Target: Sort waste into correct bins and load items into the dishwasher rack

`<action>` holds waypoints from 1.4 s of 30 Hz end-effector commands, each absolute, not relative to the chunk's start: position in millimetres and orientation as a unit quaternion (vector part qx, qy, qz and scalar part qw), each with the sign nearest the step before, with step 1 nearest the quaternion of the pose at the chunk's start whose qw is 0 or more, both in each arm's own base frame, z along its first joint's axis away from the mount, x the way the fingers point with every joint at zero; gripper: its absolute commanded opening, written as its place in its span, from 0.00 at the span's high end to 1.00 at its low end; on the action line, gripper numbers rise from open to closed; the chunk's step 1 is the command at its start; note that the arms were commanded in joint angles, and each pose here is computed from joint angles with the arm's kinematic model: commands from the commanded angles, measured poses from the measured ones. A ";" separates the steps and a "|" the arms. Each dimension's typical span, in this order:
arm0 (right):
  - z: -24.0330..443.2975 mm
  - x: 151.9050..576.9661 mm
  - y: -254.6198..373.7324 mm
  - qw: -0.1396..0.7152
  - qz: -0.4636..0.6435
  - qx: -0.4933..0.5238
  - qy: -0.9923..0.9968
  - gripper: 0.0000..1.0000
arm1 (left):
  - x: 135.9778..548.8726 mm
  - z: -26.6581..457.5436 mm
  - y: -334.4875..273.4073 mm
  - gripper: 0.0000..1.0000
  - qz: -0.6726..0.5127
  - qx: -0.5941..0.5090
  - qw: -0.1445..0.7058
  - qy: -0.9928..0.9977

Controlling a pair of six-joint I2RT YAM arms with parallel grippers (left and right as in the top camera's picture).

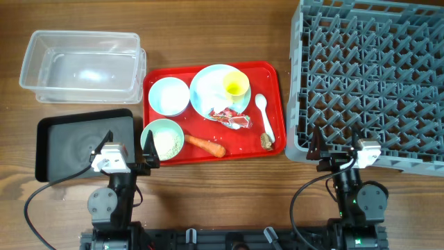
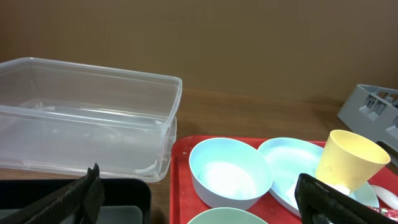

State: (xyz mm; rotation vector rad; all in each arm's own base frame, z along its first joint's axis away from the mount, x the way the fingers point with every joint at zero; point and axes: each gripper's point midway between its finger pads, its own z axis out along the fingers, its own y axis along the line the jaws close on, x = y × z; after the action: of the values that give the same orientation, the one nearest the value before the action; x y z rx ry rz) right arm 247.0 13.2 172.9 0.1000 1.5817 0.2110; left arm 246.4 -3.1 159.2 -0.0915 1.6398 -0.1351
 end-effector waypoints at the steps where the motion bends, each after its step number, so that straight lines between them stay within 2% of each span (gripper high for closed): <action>1: 173.5 246.4 17.0 0.692 0.103 0.040 0.714 0.00 | 246.1 157.3 -6.4 0.00 -0.063 -0.032 0.678 0.732; 10: 194.9 246.7 16.8 0.654 0.093 0.037 0.749 0.00 | 247.6 169.3 -6.3 0.00 -0.063 -0.034 0.661 0.747; 15: 207.7 256.5 17.0 0.614 0.090 0.041 0.783 0.00 | 258.8 179.9 -6.1 0.00 -0.063 -0.038 0.622 0.780; 20: 209.3 268.4 17.2 0.543 0.077 0.035 0.835 0.00 | 278.8 197.3 -11.4 0.00 -0.075 -0.035 0.555 0.828; 24: 204.8 277.3 18.0 0.475 0.070 0.031 0.877 0.00 | 287.0 202.4 -18.2 0.00 -0.092 -0.035 0.459 0.883; 32: 183.3 289.3 19.0 0.400 0.069 0.037 0.913 0.00 | 268.4 201.9 -28.3 0.00 -0.115 -0.044 0.298 0.947; 37: 178.6 289.2 31.0 0.387 0.100 0.023 0.916 0.00 | 260.5 197.9 -28.4 0.00 -0.115 -0.046 0.279 0.952; 42: 178.9 289.3 29.1 0.388 0.095 0.025 0.916 0.00 | 269.6 204.6 -29.7 0.00 -0.119 -0.042 0.301 0.945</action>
State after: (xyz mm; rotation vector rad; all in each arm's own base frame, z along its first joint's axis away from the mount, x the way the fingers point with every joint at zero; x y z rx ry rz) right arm 287.1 24.2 169.8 0.0995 2.3513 0.2206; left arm 260.5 -23.9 191.9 -0.1484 2.5595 -0.2841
